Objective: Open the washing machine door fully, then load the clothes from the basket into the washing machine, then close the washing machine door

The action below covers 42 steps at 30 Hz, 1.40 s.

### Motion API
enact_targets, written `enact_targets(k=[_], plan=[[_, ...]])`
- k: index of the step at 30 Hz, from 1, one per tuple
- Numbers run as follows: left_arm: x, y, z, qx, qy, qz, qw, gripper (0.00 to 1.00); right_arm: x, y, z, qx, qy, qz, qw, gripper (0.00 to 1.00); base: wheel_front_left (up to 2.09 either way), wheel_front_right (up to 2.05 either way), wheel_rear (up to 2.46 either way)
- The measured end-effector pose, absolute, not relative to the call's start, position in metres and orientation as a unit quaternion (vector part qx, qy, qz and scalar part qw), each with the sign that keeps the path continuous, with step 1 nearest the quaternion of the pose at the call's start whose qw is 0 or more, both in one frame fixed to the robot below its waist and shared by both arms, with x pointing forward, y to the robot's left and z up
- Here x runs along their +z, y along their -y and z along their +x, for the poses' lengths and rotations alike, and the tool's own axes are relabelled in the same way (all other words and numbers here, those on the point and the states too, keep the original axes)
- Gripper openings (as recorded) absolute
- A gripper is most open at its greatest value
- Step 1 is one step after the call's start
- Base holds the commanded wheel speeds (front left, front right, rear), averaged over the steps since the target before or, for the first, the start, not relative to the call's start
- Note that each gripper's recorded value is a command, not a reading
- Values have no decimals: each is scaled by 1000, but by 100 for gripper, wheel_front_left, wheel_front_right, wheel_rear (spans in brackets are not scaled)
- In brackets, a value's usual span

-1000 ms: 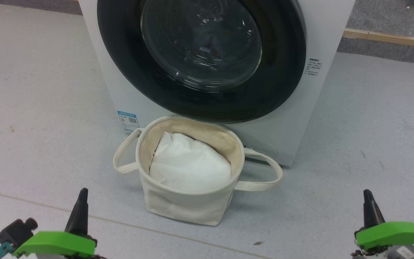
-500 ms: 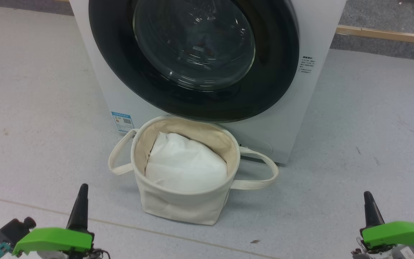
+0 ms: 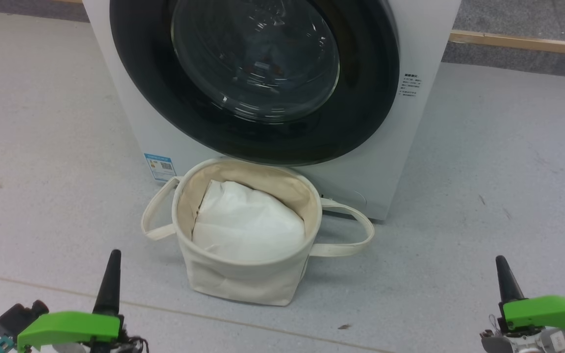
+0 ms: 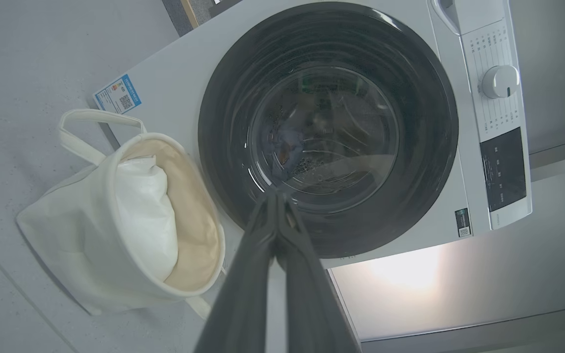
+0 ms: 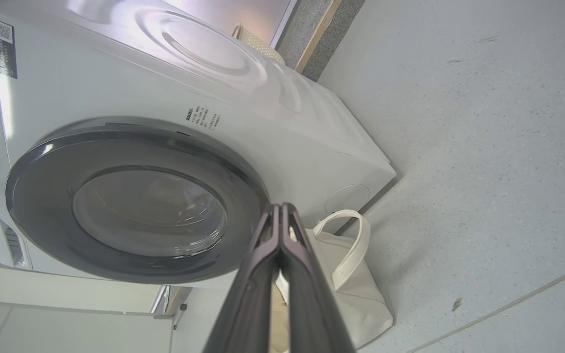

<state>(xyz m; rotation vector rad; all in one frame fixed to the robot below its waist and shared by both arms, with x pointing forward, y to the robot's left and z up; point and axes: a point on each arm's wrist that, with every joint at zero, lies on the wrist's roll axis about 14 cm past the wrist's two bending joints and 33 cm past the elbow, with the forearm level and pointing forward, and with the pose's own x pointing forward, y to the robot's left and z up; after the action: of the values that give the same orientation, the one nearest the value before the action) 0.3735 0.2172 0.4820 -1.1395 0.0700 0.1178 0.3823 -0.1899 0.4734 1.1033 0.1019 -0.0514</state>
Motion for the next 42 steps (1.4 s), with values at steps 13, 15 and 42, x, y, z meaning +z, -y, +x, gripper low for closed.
enact_targets(k=[13,15,42], plan=[[490,-209,379,42,-27,-593,804,0,472,195,379,-35,-46,583,810,0,0,0,0],[489,-206,379,39,-31,-601,798,0,472,196,379,-36,-45,592,804,0,0,0,0],[496,-192,382,20,-33,-698,715,0,483,208,379,-37,-18,699,714,0,0,0,0]])
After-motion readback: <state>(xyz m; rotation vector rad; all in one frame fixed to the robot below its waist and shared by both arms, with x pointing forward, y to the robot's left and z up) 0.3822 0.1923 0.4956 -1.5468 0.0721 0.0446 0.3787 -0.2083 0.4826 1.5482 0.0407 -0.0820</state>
